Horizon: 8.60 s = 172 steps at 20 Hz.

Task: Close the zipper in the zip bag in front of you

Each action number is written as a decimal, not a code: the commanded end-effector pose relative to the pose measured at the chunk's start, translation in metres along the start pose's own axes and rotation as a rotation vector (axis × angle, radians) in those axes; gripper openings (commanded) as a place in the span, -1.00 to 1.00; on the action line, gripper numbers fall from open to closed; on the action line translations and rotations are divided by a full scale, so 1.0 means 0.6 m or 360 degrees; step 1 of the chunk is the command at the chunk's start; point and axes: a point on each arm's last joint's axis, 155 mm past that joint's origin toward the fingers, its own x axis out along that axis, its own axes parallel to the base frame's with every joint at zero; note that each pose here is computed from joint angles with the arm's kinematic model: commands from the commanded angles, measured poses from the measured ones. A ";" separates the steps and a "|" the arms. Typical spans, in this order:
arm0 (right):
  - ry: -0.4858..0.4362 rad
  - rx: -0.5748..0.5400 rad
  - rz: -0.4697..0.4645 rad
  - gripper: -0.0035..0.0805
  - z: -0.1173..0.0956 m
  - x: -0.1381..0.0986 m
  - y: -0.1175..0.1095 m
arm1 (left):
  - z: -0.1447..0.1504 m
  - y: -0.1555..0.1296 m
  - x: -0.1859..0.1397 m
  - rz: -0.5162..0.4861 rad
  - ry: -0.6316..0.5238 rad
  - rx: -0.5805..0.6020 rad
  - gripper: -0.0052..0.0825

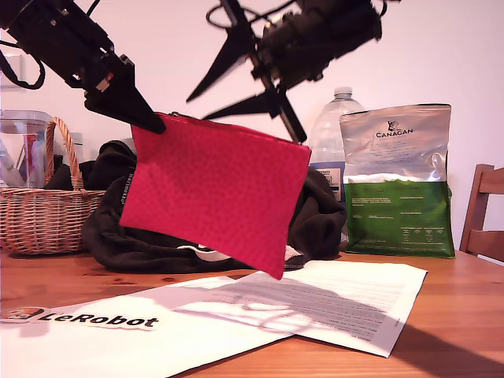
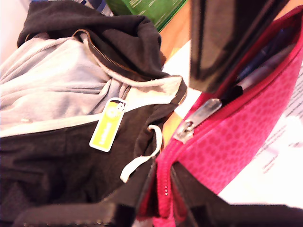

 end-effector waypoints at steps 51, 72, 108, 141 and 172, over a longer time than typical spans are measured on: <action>0.0133 -0.0004 0.0029 -0.95 -0.035 0.023 -0.007 | 0.017 0.005 -0.004 0.0032 -0.0042 0.0032 -0.93; 0.0140 -0.0007 0.0003 -0.95 -0.031 0.012 -0.023 | -0.001 0.029 -0.011 0.0085 -0.0009 0.0033 -0.93; 0.0206 -0.0003 -0.0143 -0.95 -0.045 -0.012 -0.075 | -0.012 0.041 -0.015 0.0112 0.0008 0.0013 -0.93; 0.0268 -0.0034 -0.0255 -0.95 -0.056 -0.040 -0.120 | -0.023 0.054 -0.019 0.0146 0.0031 -0.0006 -0.93; 0.0339 -0.0044 -0.0423 -0.95 -0.071 -0.077 -0.174 | -0.035 0.065 -0.023 0.0173 0.0058 0.0004 -0.93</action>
